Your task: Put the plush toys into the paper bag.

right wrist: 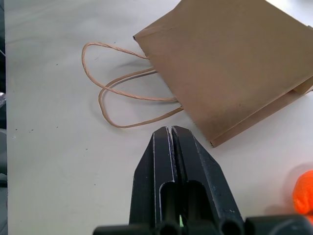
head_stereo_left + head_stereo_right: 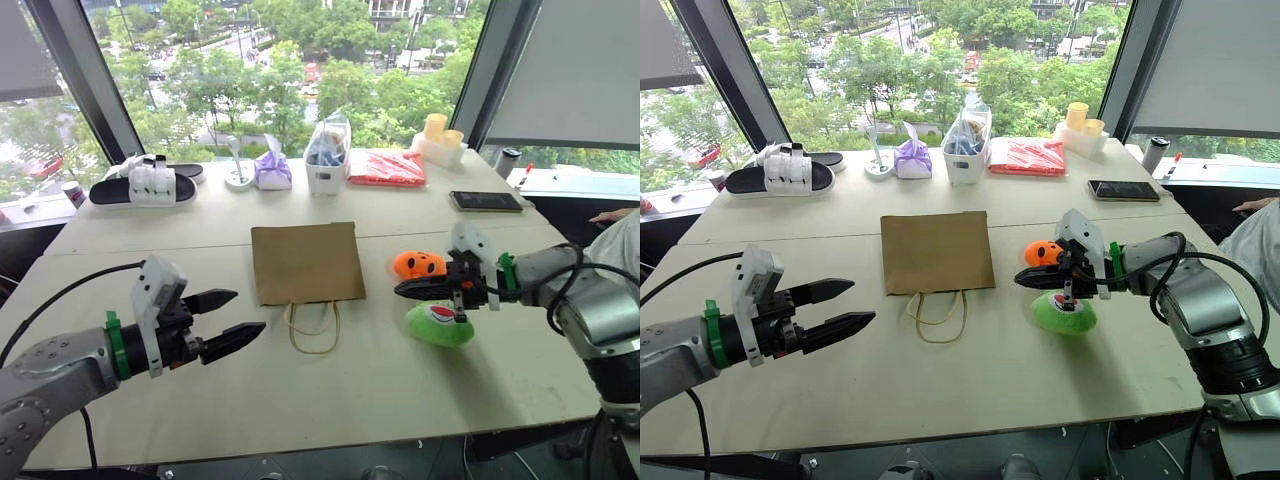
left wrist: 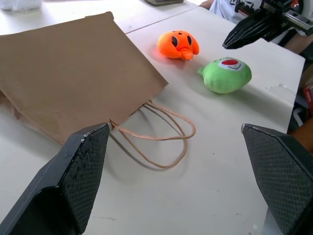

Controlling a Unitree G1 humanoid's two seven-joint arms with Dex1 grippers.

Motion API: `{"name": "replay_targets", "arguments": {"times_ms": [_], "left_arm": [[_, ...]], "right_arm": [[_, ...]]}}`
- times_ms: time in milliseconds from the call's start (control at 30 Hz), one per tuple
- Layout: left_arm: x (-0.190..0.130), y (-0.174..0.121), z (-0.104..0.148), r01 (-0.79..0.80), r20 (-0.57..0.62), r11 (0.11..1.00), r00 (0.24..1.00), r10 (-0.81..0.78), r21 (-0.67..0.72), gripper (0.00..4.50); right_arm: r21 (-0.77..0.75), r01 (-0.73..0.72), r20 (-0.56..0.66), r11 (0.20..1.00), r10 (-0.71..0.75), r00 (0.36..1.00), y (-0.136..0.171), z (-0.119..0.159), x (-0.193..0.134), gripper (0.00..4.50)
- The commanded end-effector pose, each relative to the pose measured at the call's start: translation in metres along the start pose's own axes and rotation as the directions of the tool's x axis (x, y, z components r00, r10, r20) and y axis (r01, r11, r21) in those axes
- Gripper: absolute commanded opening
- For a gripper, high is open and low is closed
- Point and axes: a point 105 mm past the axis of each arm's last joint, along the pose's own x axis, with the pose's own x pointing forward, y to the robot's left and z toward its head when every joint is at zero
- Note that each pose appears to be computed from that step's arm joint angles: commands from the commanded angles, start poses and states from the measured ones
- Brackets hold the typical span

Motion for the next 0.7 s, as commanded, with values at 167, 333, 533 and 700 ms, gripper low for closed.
{"name": "replay_targets", "arguments": {"times_ms": [167,333,533,700], "left_arm": [[0.0014,0.0033,0.0093,-0.001,0.043,0.999,0.999,0.0,0.033,4.42],[0.0027,0.0042,0.0068,0.012,0.029,0.999,0.999,-0.014,0.041,4.42],[0.006,0.0049,0.0045,0.041,0.01,0.998,0.999,-0.042,0.057,4.42],[0.0071,0.0057,0.0039,0.063,-0.004,0.996,0.998,-0.063,0.068,4.42]], "right_arm": [[-0.061,0.019,0.023,0.998,-0.018,1.0,-0.0026,0.0159,-0.0032,0.0],[-0.061,0.025,0.019,0.998,-0.024,1.0,0.0,0.0142,-0.0037,0.0],[-0.06,0.038,0.023,0.998,-0.036,0.999,0.0007,0.0145,-0.0046,0.0],[-0.055,0.051,0.033,0.997,-0.049,0.998,0.0016,0.0158,-0.0049,0.0]]}}
